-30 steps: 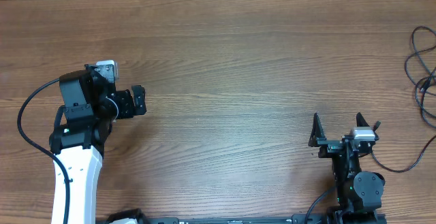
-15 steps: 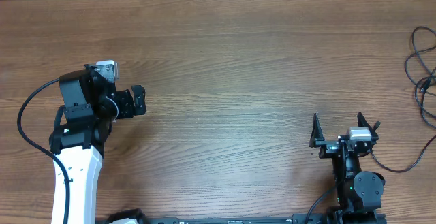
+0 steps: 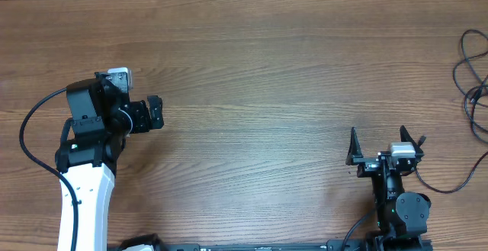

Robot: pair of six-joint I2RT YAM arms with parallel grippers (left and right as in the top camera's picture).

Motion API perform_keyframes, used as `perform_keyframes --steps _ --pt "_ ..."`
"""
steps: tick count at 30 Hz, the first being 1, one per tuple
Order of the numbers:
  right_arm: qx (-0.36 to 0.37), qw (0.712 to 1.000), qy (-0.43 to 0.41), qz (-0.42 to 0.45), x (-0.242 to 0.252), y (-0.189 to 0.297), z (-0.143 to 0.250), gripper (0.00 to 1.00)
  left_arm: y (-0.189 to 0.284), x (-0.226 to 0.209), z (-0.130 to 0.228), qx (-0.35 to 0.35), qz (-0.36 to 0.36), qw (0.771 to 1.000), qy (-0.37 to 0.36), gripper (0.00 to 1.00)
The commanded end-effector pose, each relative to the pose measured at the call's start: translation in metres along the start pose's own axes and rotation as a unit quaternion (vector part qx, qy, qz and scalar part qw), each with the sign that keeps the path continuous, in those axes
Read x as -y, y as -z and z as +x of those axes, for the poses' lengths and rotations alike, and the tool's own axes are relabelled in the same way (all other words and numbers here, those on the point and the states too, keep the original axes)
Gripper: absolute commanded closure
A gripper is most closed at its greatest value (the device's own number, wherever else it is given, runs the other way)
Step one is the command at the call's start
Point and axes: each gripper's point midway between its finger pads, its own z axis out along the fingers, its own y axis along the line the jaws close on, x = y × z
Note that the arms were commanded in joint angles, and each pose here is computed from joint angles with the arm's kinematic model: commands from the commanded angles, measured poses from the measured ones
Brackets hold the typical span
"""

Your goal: Untangle cables

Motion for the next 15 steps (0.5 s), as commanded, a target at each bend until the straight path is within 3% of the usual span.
perform_keyframes --steps 1,8,15 --pt "0.001 1.0 0.0 0.0 0.0 0.0 0.002 0.0 -0.002 0.0 0.003 -0.005 -0.001 1.0 0.004 0.0" --pt "0.001 1.0 0.0 0.0 0.0 0.0 0.002 0.0 0.006 -0.007 -0.001 0.007 -0.025 1.0 0.0 0.01" --pt "0.002 1.0 0.0 0.0 0.0 0.0 0.002 0.0 0.067 0.009 -0.071 0.188 -0.029 0.981 -0.045 0.0"
